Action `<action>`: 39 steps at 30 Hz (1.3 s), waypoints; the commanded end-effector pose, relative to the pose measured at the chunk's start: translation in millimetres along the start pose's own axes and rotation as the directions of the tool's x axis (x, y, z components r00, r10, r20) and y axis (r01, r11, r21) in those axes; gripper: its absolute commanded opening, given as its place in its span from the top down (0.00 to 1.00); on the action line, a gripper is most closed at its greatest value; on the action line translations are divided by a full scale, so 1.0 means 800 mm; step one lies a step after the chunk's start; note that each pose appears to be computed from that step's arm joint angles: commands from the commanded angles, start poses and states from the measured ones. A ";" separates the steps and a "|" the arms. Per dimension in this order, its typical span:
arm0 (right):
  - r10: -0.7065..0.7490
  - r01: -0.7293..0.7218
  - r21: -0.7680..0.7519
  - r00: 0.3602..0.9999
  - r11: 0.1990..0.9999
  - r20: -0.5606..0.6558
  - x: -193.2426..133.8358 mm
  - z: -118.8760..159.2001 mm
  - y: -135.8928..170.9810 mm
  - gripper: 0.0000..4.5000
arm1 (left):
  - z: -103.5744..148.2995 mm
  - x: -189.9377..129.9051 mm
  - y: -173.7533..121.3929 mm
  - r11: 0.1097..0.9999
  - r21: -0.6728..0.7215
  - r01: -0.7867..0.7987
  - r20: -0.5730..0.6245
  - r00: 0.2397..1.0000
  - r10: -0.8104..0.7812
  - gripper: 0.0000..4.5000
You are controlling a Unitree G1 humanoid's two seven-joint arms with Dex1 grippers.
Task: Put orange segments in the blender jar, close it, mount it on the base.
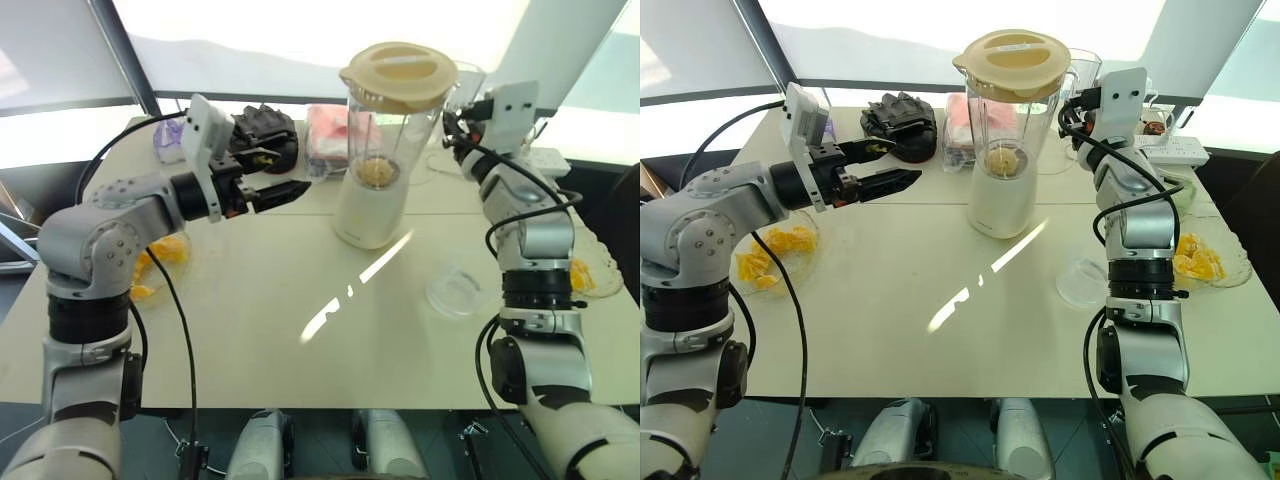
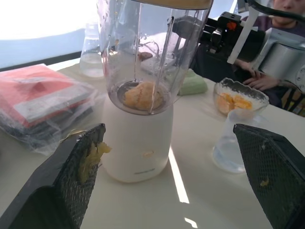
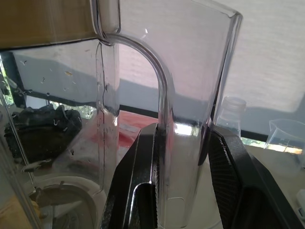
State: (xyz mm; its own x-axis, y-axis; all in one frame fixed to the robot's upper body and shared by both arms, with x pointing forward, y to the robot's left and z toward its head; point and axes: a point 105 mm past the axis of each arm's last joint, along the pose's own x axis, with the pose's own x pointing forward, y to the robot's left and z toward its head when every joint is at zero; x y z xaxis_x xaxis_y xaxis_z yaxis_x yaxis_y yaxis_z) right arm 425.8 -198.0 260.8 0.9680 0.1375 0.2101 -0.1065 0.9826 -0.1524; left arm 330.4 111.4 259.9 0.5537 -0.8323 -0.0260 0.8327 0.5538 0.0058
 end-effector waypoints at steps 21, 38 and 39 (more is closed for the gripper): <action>0.005 -0.019 -0.120 0.993 0.993 -0.117 0.003 -0.019 -0.017 0.75 | 0.007 0.001 -0.001 1.000 0.014 0.000 0.028 1.000 -0.001 0.00; -0.042 0.027 -0.076 0.979 0.997 -0.199 -0.006 -0.040 -0.004 0.75 | 0.006 0.003 -0.002 1.000 0.010 -0.002 0.033 0.999 0.002 0.00; -0.029 0.015 -0.070 0.979 0.997 -0.200 -0.006 -0.041 -0.004 0.75 | 0.005 0.003 -0.002 1.000 0.010 -0.004 0.033 0.999 0.003 0.00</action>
State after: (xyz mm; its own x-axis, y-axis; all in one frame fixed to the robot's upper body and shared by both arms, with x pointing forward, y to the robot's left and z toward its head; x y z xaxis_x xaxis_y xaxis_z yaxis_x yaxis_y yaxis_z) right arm 425.5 -203.2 262.4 0.9874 0.0763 0.1389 -0.0489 0.9803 -0.1914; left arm 333.8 109.6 257.8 0.5618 -0.8272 -0.0141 0.8270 0.5620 -0.0150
